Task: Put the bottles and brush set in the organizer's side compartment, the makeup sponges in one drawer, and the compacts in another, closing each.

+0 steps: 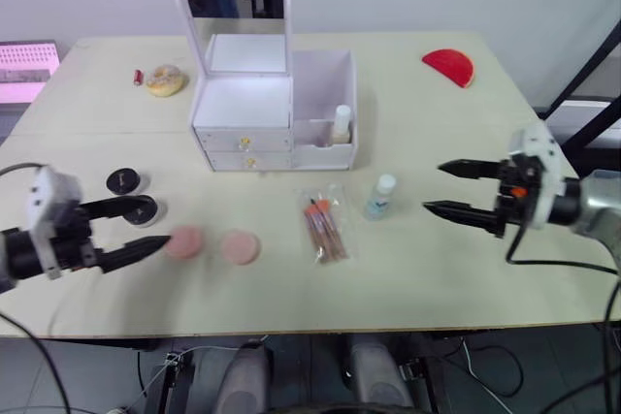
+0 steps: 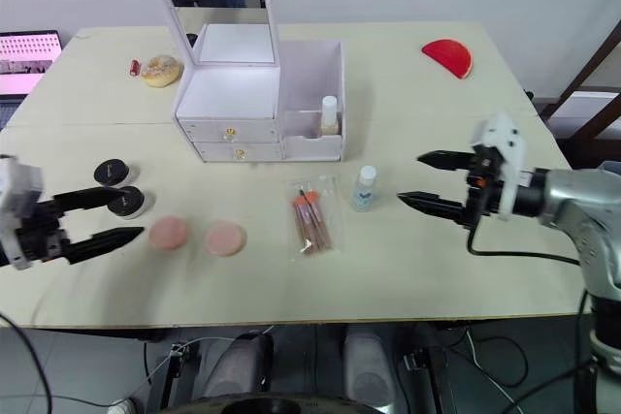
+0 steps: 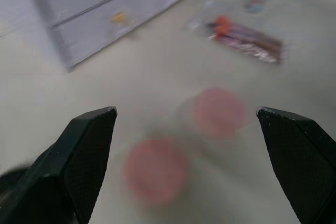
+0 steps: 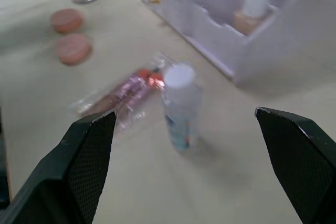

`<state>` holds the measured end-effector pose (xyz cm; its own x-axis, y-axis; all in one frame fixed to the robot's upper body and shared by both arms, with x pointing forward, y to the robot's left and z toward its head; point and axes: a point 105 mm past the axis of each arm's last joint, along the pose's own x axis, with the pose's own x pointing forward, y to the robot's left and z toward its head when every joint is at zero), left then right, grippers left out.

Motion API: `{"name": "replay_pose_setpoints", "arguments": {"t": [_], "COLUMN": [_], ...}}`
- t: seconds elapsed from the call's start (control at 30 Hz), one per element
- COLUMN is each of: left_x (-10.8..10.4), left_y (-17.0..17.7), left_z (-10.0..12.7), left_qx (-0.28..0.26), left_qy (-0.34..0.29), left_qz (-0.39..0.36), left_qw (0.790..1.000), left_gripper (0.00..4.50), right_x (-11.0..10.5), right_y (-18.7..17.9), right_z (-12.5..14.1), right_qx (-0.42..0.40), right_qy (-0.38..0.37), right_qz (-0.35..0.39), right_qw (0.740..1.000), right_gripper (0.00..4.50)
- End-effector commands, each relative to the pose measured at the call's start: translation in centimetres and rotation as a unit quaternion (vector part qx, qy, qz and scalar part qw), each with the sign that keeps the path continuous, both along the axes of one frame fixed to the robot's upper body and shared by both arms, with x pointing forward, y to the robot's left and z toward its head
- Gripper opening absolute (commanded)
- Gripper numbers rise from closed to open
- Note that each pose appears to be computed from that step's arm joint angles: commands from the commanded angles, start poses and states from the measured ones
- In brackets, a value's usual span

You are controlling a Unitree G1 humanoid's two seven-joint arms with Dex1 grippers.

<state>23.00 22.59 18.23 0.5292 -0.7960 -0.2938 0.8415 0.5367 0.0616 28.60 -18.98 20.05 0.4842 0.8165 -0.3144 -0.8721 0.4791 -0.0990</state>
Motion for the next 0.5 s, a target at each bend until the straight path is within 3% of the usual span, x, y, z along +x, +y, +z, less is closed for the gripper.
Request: {"name": "replay_pose_setpoints", "arguments": {"t": [0.03,0.2,0.5], "left_x": [-0.7,-1.0,-1.3], "left_y": [-3.2,-5.6,-6.2], "left_z": [1.2,2.3,2.5], "left_qx": [-0.007,-0.008,-0.007], "left_qy": [-0.015,-0.029,-0.026], "left_qz": [-0.051,-0.086,-0.083], "left_qw": [0.999,0.996,0.996], "left_gripper": [4.50,4.50,4.50], "right_x": [0.8,2.1,2.9], "right_y": [0.9,1.9,2.8], "right_z": [0.1,-1.6,-1.2], "right_qx": [-0.003,-0.004,0.025], "right_qy": [-0.002,0.020,0.015], "right_qz": [0.008,0.018,0.027], "right_qw": [1.000,1.000,0.999], "right_gripper": [4.49,4.49,4.49]}}
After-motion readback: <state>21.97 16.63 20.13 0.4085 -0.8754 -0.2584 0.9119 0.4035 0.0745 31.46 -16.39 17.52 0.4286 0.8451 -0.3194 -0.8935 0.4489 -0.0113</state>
